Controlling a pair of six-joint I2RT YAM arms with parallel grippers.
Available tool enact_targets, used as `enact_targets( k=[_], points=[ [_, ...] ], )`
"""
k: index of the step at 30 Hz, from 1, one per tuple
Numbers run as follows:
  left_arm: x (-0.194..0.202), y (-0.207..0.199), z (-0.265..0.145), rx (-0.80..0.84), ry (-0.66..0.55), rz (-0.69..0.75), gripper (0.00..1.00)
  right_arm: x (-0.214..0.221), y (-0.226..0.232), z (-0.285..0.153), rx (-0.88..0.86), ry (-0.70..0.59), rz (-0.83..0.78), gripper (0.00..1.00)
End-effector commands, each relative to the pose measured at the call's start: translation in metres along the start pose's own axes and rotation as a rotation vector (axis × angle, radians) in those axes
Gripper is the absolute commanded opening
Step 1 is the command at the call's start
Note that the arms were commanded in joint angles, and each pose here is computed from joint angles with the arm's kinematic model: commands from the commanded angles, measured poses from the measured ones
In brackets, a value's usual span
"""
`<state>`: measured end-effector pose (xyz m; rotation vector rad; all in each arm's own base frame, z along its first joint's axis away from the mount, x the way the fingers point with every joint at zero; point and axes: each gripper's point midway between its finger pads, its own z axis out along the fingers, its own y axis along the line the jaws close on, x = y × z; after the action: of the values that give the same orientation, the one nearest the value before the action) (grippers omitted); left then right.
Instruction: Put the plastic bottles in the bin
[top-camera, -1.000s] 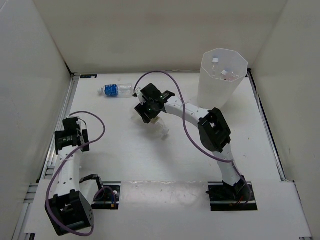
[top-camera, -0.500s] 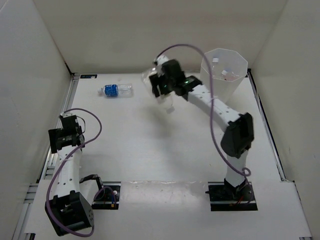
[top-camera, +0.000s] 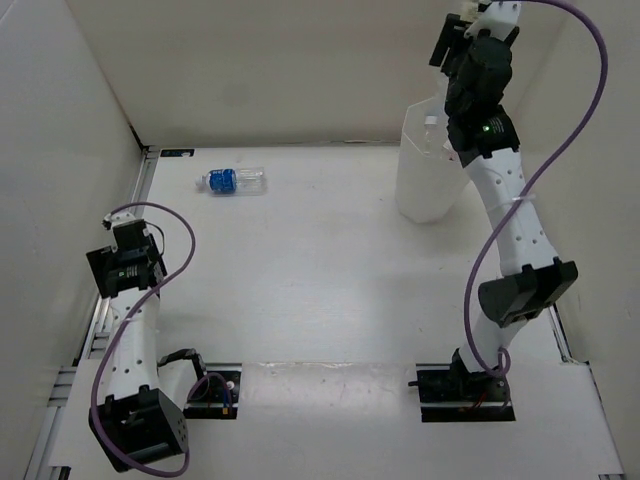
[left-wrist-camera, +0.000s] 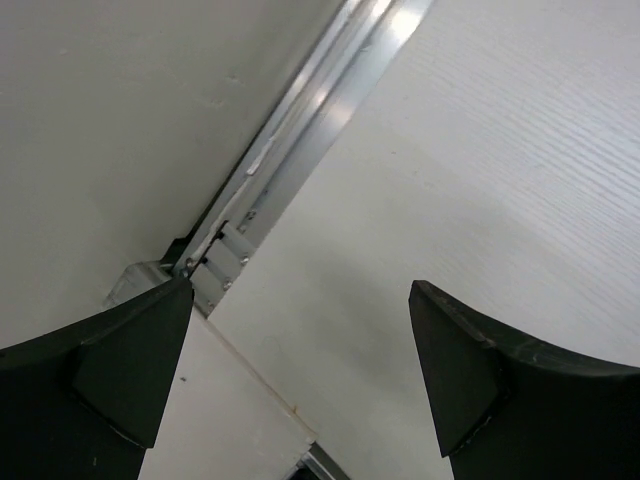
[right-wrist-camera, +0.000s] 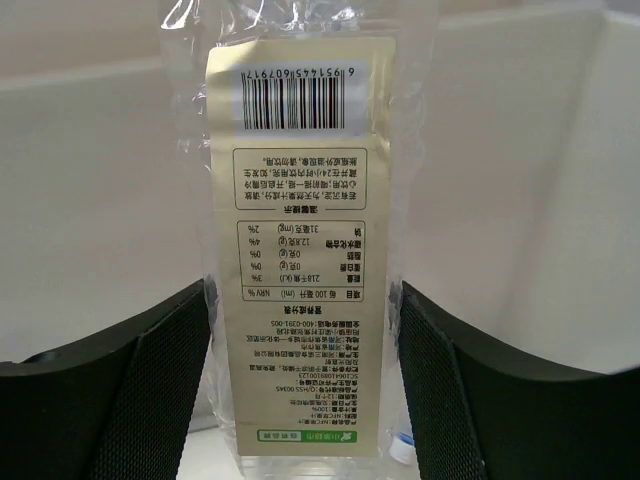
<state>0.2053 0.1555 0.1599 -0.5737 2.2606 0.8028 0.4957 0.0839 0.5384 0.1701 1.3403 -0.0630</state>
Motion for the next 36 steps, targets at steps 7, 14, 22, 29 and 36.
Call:
enact_targets(
  k=[7, 14, 22, 29, 36],
  points=[
    [-0.022, -0.106, -0.052, 0.764, -0.116, 0.248, 1.0, 0.152, -0.064, 0.012, 0.227, 0.351, -0.16, 0.21],
    [-0.061, -0.139, -0.047, 0.813, -0.135, 0.45, 1.0, 0.176, -0.047, -0.001, 0.102, 0.462, -0.154, 1.0],
    [-0.136, -0.197, -0.038, 0.748, -0.301, 0.885, 1.0, 0.131, -0.034, -0.016, 0.012, 0.391, -0.148, 1.0],
    [-0.147, -0.28, -0.015, 0.692, -0.423, 1.369, 1.0, 0.109, -0.032, -0.039, -0.057, 0.365, -0.121, 1.0],
    [-0.188, -0.356, 0.019, 0.608, -0.497, 1.537, 1.0, 0.099, -0.033, -0.059, -0.095, 0.353, -0.14, 1.0]
  ],
)
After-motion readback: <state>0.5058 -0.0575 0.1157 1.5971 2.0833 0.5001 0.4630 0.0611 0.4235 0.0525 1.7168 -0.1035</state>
